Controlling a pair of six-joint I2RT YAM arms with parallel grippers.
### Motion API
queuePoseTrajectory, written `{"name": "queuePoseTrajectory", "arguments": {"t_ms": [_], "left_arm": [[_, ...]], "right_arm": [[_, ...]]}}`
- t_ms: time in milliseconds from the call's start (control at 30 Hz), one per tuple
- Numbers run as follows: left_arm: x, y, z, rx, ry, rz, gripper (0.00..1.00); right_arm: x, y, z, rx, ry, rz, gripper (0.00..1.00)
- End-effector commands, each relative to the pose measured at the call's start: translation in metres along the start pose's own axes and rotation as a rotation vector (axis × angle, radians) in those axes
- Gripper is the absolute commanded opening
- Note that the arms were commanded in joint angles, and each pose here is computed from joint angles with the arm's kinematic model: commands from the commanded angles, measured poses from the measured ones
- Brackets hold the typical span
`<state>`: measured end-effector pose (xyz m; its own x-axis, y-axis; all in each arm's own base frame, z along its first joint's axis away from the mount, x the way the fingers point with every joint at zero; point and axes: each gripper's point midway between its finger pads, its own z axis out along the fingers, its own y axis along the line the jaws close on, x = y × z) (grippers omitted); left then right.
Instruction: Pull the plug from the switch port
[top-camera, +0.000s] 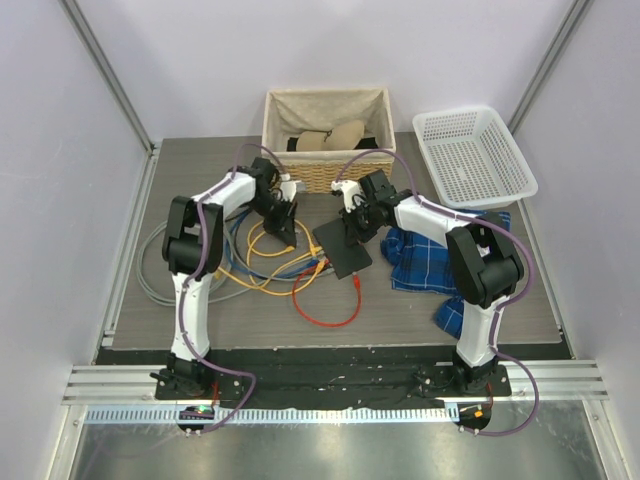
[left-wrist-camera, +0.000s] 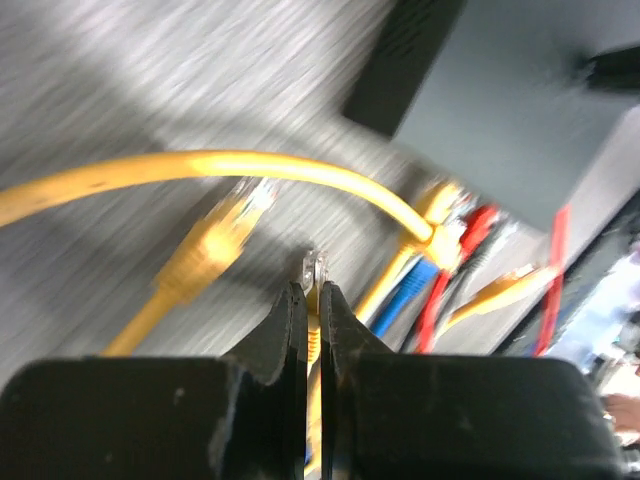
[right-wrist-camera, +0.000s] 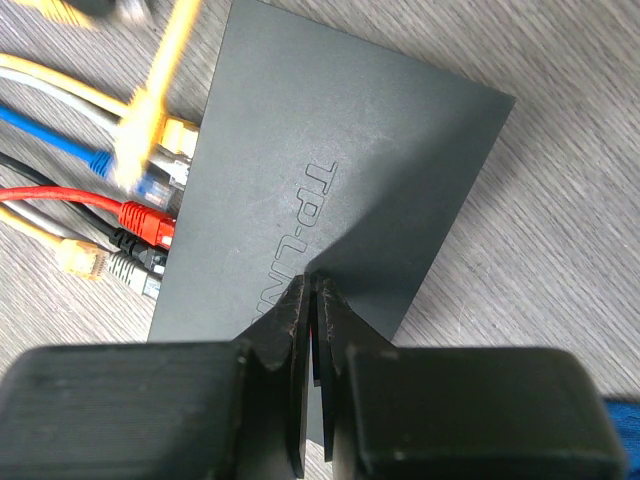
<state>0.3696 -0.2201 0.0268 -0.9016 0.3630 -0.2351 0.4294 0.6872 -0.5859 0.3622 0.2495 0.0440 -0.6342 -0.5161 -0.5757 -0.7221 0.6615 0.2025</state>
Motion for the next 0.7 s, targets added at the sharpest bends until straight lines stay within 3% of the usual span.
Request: {"name": "queuePoseTrajectory", "arguments": {"t_ms": [0,100,233,433,667], "left_arm": [[0.011,0.028,-0.037,-0.156,0.073,0.145,0.0],[-0.003,0.027,-0.063,-0.16,0.016,0.166,0.0],[-0.036,0.026,-0.106,-0.188,-0.146,0.152,0.0],[-0.064,0.077,-0.164,-0.441,-0.251,0.129,0.0],[-0.074,0.121,-0.194,-0.662,-0.357,-0.01,0.0]], "right_arm": [[0.054,-0.005,0.013,0.03,0.174,0.026,0.1],[0.053,-0.006,0.013,0.031,0.172,0.024,0.1],[0.054,-0.006,0.013,0.033,0.173,0.023,0.1],[0.052,-0.006,0.012,0.037,0.165,0.017,0.1],[0.051,-0.007,0.01,0.042,0.157,0.016,0.1]]}}
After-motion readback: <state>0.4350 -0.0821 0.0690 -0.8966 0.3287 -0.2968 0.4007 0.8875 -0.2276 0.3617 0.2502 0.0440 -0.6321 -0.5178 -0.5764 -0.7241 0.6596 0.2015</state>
